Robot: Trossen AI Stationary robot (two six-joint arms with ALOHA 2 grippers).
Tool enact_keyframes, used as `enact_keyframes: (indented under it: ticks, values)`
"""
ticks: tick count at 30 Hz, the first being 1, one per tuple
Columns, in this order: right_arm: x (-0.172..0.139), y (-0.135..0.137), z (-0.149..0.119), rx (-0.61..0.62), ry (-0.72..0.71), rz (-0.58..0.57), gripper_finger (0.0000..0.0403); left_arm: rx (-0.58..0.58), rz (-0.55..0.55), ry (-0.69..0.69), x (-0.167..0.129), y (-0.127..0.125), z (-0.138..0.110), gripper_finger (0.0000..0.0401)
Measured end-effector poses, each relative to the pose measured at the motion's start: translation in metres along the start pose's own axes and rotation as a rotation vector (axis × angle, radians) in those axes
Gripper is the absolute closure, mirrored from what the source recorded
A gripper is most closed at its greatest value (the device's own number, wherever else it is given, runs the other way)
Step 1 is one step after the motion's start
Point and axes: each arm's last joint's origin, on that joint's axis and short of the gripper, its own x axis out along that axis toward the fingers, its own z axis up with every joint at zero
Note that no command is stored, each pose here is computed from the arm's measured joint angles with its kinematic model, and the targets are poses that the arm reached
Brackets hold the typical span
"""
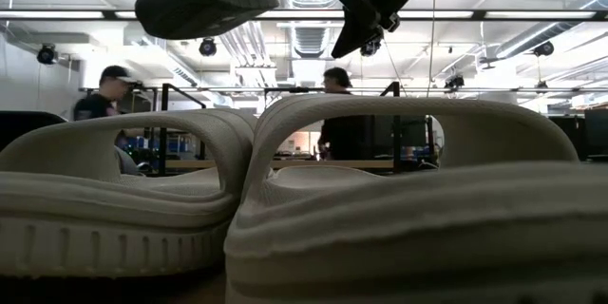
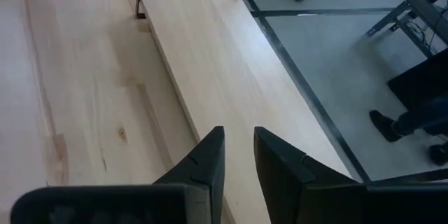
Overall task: Pick and place slides into the shelf
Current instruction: Put the left black slide on the shelf
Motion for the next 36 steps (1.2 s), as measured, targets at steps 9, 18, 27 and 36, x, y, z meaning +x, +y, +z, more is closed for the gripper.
enact_keyframes:
  ticks: [9, 18, 27, 36]
  values:
    - [0.002, 0.001, -0.004, -0.007, 0.011, 0.0, 0.0325, 0.017, 0.012, 0.017, 0.005, 0.001, 0.0, 0.0401]
    - [0.002, 0.001, -0.004, -0.009, 0.013, 0.0, 0.0332, 0.06, 0.052, 0.064, 0.021, 0.002, -0.005, 0.0401]
    - [0.002, 0.001, -0.004, -0.061, 0.009, 0.0, 0.0325, 0.117, 0.095, 0.117, 0.038, 0.004, -0.009, 0.0401]
    - [0.002, 0.001, 0.007, -0.158, -0.092, -0.01, 0.0335, 0.179, 0.159, 0.191, 0.062, 0.01, -0.015, 0.0401]
